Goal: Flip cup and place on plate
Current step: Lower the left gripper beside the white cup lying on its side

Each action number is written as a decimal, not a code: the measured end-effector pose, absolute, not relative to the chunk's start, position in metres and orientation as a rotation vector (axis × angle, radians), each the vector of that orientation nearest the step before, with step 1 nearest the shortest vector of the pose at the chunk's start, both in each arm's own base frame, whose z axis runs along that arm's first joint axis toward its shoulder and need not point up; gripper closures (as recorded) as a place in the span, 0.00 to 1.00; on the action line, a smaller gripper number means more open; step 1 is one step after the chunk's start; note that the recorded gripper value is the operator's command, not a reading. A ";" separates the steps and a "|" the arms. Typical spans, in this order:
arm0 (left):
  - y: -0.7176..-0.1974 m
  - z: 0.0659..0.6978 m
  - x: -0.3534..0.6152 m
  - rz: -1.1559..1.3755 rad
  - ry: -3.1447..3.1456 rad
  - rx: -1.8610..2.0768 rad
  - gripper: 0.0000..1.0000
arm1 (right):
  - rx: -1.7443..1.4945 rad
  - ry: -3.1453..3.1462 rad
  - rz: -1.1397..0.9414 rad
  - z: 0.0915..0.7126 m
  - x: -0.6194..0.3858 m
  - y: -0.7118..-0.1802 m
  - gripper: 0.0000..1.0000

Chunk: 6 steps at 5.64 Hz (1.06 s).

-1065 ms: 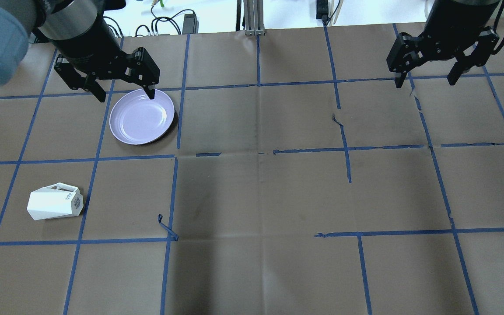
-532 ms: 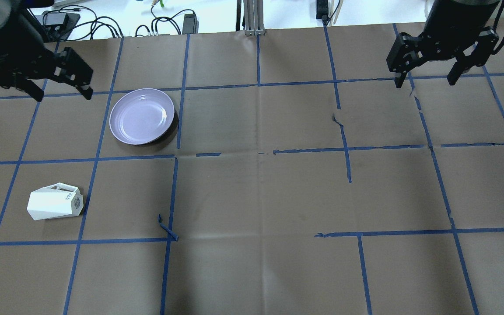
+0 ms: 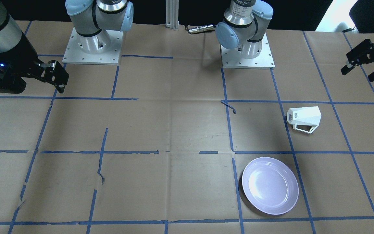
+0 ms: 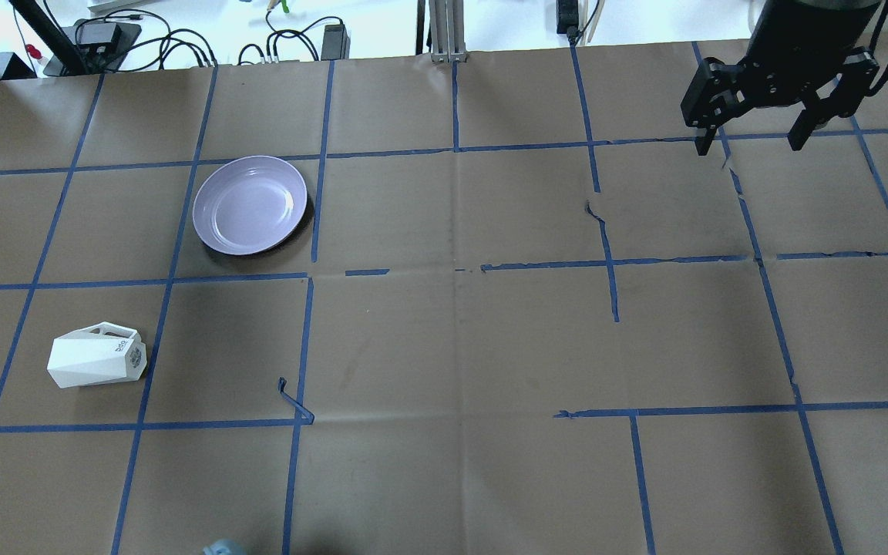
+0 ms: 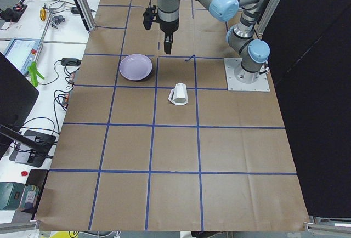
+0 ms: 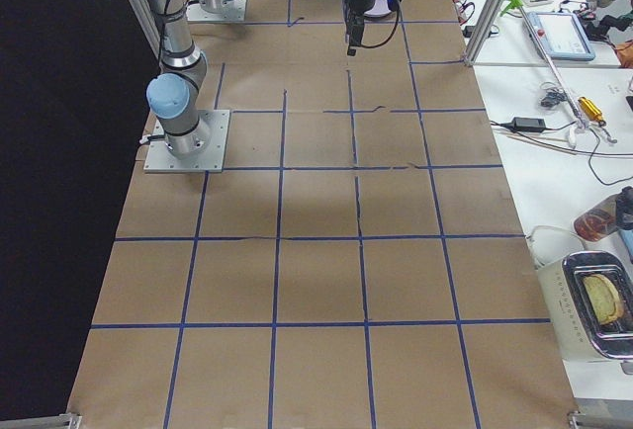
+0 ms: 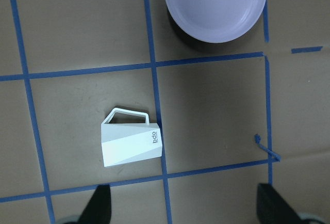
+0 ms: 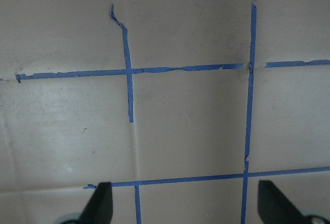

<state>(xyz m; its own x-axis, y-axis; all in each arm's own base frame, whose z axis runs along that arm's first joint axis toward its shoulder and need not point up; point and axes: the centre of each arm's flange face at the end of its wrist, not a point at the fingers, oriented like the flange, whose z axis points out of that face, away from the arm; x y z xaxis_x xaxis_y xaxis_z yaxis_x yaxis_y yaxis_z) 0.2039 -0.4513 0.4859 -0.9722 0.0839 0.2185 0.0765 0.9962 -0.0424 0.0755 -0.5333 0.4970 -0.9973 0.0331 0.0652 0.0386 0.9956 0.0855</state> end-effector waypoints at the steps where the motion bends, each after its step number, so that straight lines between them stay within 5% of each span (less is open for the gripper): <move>1: -0.438 0.455 0.251 0.105 -2.817 -0.106 0.01 | -0.055 -3.074 -0.133 0.497 0.076 -0.533 0.00; 6: -0.425 0.232 0.385 0.204 -2.281 -0.183 0.01 | -0.055 -3.074 -0.134 0.497 0.075 -0.533 0.00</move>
<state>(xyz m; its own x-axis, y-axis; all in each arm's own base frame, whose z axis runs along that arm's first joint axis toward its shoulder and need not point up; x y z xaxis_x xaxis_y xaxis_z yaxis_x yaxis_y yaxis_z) 0.3854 -0.4248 0.2323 -0.6535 0.1978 0.7306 0.0650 0.9763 -0.2062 0.0755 -0.5333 0.4970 -0.9973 0.0331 0.0652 0.0387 0.9956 0.0854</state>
